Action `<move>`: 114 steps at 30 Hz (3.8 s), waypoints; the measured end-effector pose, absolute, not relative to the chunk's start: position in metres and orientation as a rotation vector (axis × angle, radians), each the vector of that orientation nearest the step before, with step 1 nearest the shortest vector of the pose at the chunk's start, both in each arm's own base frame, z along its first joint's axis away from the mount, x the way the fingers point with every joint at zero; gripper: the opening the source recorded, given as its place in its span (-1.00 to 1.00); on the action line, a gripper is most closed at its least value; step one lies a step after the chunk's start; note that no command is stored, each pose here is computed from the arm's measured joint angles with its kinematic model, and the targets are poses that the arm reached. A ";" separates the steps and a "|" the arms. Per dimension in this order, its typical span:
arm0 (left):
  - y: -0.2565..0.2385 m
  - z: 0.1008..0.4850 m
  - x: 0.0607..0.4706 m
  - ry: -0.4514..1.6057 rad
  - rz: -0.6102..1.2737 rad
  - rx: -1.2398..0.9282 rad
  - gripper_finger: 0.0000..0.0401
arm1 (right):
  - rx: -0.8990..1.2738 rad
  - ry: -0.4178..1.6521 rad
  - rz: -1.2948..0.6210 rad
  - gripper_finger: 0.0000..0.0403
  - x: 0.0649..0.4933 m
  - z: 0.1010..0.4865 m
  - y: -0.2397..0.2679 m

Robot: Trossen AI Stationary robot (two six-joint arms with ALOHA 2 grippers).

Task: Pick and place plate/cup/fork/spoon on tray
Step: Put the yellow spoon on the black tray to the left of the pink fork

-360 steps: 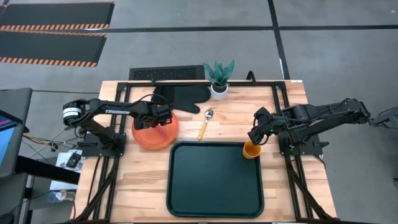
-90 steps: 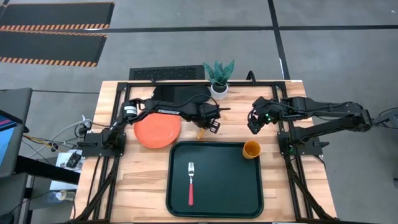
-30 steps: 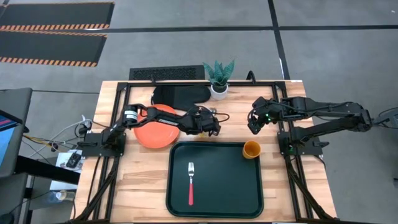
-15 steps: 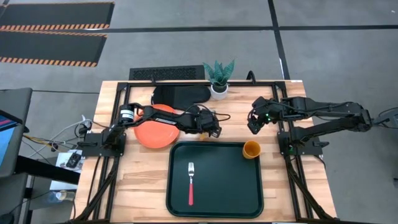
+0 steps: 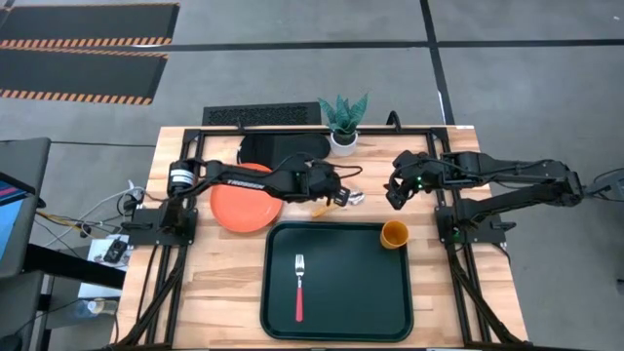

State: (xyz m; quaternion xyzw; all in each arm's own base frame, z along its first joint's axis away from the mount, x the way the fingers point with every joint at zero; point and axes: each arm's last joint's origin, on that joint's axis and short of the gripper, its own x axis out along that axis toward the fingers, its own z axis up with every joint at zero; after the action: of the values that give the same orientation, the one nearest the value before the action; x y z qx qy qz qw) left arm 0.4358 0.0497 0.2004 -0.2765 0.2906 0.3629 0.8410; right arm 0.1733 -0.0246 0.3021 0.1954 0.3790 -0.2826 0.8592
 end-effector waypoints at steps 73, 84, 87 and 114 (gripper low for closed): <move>0.073 0.136 0.476 0.869 0.566 -0.360 -0.97 | 0.399 0.832 -0.598 0.21 0.170 0.300 -0.024; 0.083 0.166 0.465 0.884 0.611 -0.434 -0.99 | 0.416 0.753 -0.597 0.21 0.153 0.312 -0.025; 0.082 0.180 0.463 0.842 0.601 -0.475 -0.99 | 0.424 0.725 -0.609 0.21 0.148 0.315 -0.027; -0.133 0.273 0.349 0.476 0.655 -1.240 -1.00 | 0.433 0.656 -0.589 0.21 0.130 0.324 -0.026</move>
State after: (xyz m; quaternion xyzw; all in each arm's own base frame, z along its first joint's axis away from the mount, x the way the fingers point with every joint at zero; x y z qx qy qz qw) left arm 0.3488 -0.1328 0.2731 -0.5651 0.2167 0.2984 0.7380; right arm 0.1303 -0.0261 0.3242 0.2077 0.3148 -0.2829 0.8819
